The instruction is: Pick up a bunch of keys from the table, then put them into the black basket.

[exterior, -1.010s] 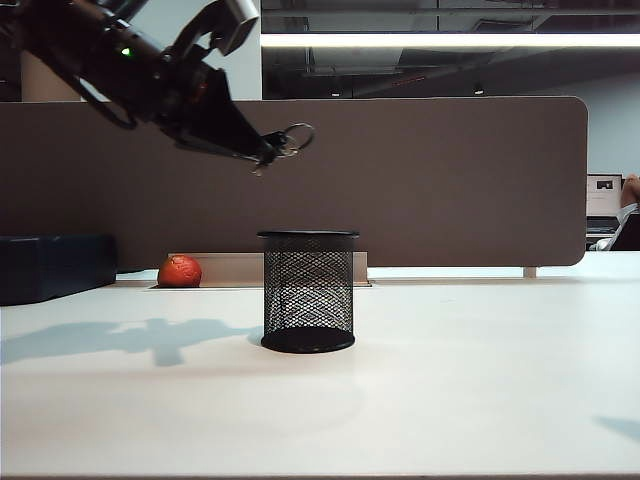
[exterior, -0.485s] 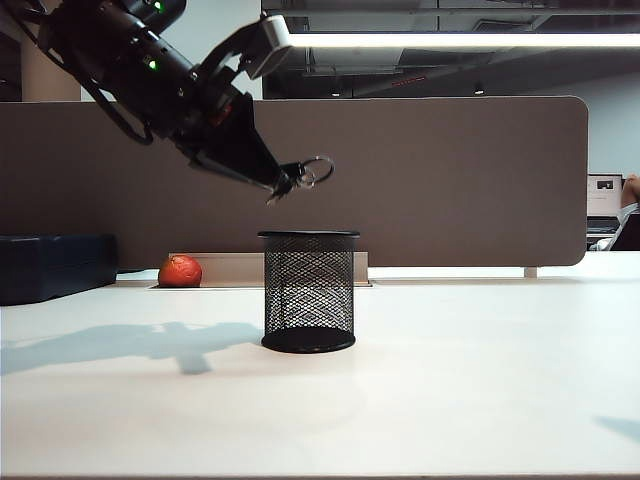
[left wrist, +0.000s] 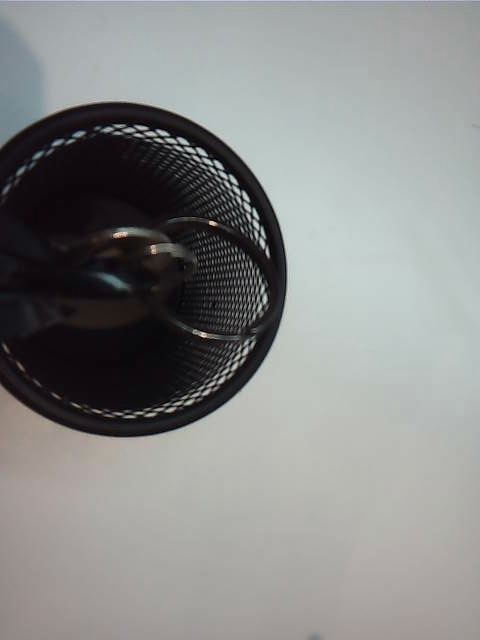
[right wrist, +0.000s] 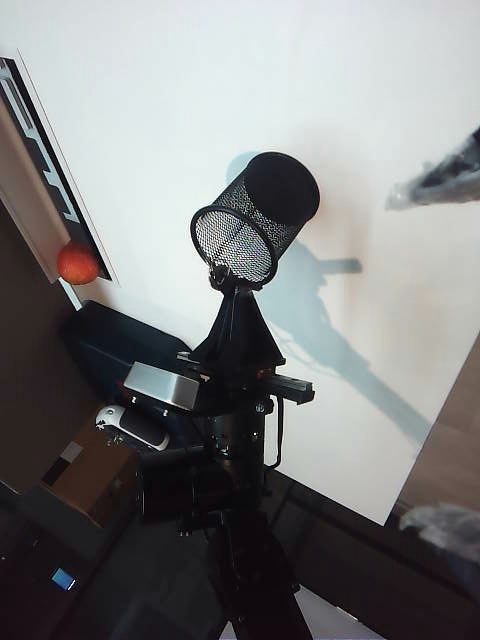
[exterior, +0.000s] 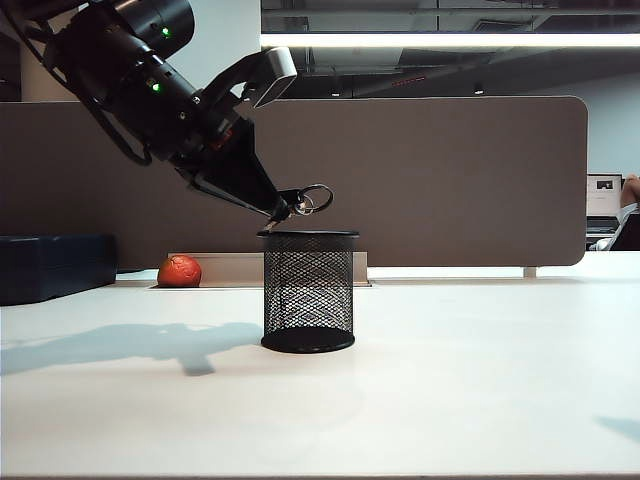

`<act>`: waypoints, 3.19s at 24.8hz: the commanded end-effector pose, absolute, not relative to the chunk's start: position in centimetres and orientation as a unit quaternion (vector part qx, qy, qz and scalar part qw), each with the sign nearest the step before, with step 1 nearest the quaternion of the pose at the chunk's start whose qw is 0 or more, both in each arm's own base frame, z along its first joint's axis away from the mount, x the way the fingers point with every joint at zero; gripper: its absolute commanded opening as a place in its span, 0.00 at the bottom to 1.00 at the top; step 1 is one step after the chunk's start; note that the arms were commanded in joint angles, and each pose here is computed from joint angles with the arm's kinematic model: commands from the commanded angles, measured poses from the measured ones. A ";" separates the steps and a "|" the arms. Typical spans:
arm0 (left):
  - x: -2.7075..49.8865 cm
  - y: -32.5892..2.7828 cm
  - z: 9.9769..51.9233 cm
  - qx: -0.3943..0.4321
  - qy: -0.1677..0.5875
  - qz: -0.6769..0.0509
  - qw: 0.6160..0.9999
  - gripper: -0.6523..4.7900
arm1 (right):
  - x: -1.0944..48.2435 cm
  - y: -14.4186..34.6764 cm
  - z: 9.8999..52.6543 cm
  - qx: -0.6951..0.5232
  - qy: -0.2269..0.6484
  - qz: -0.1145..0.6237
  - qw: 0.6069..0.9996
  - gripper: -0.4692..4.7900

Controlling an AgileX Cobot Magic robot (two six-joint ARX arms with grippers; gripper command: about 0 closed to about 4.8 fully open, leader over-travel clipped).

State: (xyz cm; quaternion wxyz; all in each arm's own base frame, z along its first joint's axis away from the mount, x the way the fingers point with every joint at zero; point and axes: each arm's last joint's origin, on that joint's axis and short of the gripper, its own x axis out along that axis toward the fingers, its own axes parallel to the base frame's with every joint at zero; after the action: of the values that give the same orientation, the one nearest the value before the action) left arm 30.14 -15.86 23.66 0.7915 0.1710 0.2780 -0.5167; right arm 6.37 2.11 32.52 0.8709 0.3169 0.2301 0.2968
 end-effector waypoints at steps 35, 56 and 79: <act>30.8 -16.1 26.9 0.198 0.152 -0.484 0.839 0.41 | 6.4 2.0 33.0 0.271 0.192 0.281 0.900 0.64; 25.8 -7.8 37.3 0.159 0.065 -0.151 0.974 0.11 | 7.1 0.8 33.6 0.078 0.089 0.107 0.987 0.07; 15.9 -1.7 41.6 0.086 0.038 -0.052 0.994 0.11 | 6.1 0.4 31.4 0.063 -0.003 0.045 0.997 0.07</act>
State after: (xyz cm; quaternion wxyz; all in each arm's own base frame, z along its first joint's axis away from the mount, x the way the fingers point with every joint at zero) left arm 16.46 -1.74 41.40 0.9925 0.1011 0.0469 -0.0509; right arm 6.29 0.48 31.06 0.9964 0.0628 0.0138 0.0561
